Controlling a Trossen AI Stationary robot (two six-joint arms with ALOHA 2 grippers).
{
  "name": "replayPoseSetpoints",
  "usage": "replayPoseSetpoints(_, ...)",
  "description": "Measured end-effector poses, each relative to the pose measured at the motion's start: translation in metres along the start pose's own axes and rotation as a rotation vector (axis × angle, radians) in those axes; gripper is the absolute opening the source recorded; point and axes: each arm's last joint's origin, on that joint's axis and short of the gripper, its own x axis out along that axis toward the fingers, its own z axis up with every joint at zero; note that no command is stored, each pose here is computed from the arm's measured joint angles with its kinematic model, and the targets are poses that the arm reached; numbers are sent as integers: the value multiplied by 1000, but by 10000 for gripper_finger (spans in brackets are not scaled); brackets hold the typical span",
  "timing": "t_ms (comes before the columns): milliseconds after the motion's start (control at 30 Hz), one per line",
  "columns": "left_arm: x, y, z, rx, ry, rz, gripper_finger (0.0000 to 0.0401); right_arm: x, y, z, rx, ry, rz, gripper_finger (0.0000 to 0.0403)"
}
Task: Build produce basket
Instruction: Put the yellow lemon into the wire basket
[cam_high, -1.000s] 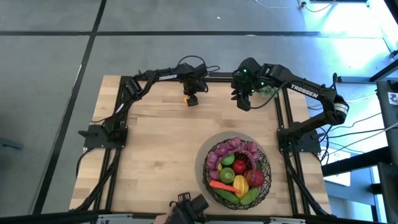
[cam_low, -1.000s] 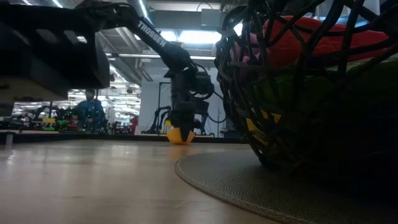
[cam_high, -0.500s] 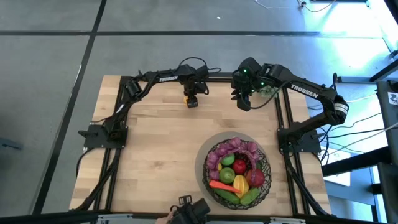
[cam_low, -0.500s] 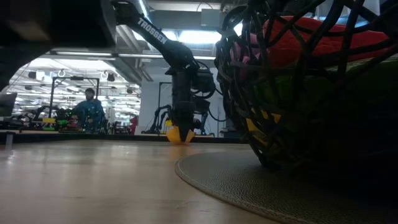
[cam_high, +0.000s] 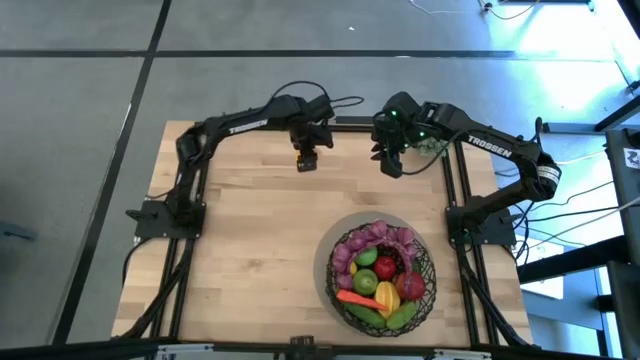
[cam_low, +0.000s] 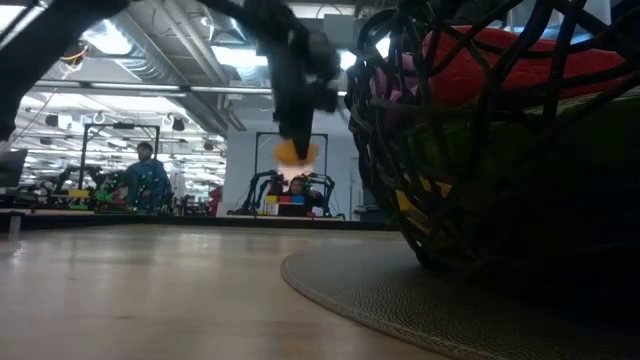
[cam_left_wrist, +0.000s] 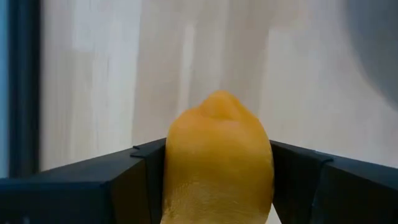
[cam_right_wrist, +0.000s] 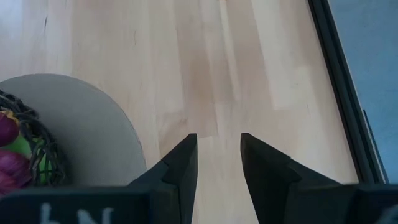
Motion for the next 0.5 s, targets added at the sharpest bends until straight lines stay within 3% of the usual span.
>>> replayPoseSetpoints(267, -52, -55, 10, 132, -134, -8, 186, 0, -1, 4, 7, -51, 7, 118)
replayPoseSetpoints(500, -71, -99, 20, 150, -245, -29, 186, -17, 13, 11, -16, -131, 231, 118)
